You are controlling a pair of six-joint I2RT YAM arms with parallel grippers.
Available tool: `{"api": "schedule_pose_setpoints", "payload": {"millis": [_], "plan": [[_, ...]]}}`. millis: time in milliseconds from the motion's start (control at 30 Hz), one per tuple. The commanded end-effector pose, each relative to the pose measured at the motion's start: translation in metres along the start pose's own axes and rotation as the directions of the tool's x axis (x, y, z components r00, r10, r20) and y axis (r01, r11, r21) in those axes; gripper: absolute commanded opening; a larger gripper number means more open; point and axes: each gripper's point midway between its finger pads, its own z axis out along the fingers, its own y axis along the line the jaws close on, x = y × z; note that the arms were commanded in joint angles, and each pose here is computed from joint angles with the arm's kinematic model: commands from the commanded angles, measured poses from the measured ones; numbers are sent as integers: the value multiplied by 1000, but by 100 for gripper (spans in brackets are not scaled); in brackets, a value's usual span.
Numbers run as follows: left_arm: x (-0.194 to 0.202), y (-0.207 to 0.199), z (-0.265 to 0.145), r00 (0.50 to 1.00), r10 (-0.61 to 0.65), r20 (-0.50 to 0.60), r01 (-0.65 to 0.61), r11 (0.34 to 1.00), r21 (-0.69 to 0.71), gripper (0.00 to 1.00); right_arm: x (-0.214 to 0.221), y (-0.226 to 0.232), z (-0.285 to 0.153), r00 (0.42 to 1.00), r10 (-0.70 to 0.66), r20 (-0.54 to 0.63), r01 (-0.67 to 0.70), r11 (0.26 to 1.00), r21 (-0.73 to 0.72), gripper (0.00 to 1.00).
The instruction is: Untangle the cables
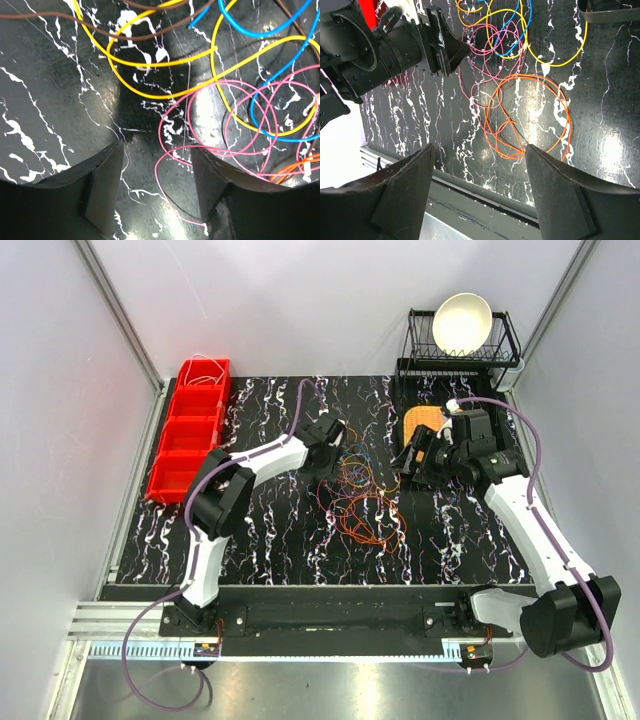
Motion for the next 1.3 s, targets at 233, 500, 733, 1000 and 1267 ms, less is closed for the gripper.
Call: {"api": "schedule_pose_setpoints", "payload": {"millis": [233,500,733,1000,1267], "plan": [[-27,3,15,994,-31,102,31,1000,2,49,-3,5,11,999,-33,1,33,998,-46,79],[-17,-1,28,997,-54,56,52,998,25,15,-1,1,12,999,-40,0,40,999,-34,79],[-59,7,-30,984,-62,167,64,998,-6,0,-1,1,12,999,-40,2,40,999,-34,79],[-175,43,-280,827,-36,560,69,997,-37,0,-5,13,7,999,-21,30,24,996,-89,79],[-201,76,-433,580,-19,814,137,988,-75,0,-9,21,1,999,-17,47,22,993,-117,79]]}}
